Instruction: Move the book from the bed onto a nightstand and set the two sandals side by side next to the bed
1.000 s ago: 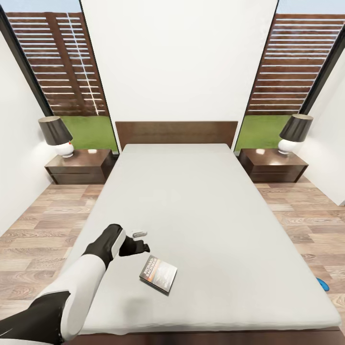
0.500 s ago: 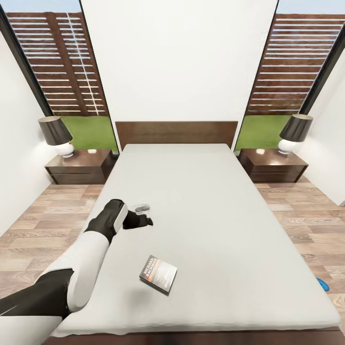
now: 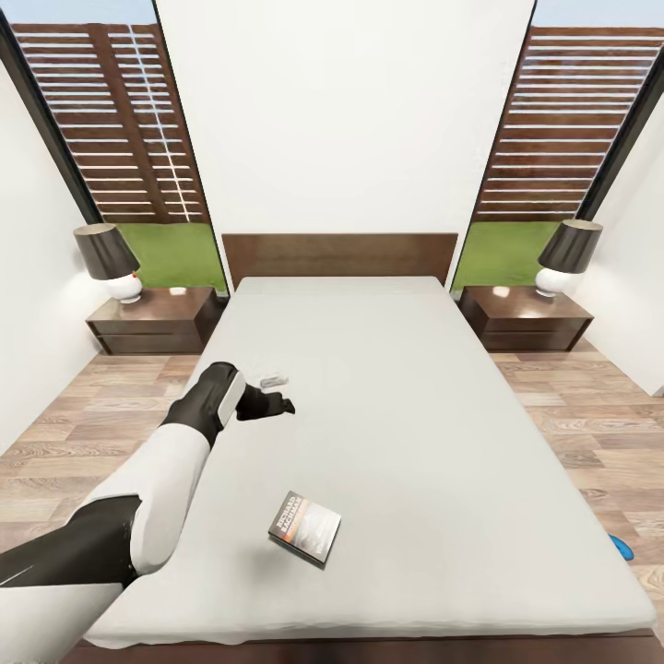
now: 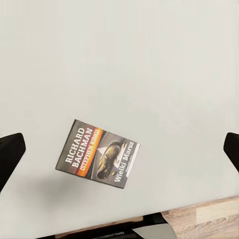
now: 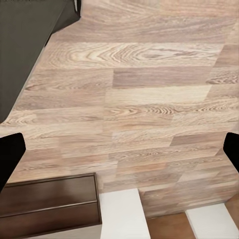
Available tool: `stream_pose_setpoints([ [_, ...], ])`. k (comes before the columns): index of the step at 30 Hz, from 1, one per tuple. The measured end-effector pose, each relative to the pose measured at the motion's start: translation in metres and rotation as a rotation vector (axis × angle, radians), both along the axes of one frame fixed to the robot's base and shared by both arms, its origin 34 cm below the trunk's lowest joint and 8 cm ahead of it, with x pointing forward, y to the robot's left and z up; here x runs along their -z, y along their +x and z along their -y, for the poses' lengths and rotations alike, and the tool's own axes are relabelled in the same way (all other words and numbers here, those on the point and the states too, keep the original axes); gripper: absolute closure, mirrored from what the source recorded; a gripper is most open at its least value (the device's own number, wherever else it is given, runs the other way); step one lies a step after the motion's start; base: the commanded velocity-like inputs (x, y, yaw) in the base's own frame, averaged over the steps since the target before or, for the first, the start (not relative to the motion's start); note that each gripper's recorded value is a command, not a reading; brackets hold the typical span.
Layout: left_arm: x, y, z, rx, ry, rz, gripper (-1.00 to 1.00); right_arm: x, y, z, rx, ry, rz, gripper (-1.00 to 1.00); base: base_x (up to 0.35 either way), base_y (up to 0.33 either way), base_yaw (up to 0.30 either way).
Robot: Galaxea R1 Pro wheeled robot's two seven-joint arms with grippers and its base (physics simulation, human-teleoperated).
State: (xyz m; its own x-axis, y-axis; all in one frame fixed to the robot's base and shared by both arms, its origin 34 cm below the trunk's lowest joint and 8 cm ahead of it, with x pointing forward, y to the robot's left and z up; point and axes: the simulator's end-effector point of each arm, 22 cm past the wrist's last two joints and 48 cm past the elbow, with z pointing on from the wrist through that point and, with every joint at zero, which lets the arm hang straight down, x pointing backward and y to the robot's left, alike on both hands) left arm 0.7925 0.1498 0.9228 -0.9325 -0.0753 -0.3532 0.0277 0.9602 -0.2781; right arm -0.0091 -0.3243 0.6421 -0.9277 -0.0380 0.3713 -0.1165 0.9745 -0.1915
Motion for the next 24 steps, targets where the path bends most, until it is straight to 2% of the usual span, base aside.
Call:
stream_pose_setpoints([
  [12,0.0000,0.0008,-0.0030,-0.004,0.004,0.000,-1.00,0.0030,0.0071,-0.0019,0.001,0.006,0.038,-1.00,0.000,0.000,0.000],
  [24,-0.0008,0.0021,-0.0036,-0.006,0.004,0.005,-1.00,0.0034,0.0081,-0.0025,0.001,0.007,0.044,-1.00,0.000,0.000,0.000],
])
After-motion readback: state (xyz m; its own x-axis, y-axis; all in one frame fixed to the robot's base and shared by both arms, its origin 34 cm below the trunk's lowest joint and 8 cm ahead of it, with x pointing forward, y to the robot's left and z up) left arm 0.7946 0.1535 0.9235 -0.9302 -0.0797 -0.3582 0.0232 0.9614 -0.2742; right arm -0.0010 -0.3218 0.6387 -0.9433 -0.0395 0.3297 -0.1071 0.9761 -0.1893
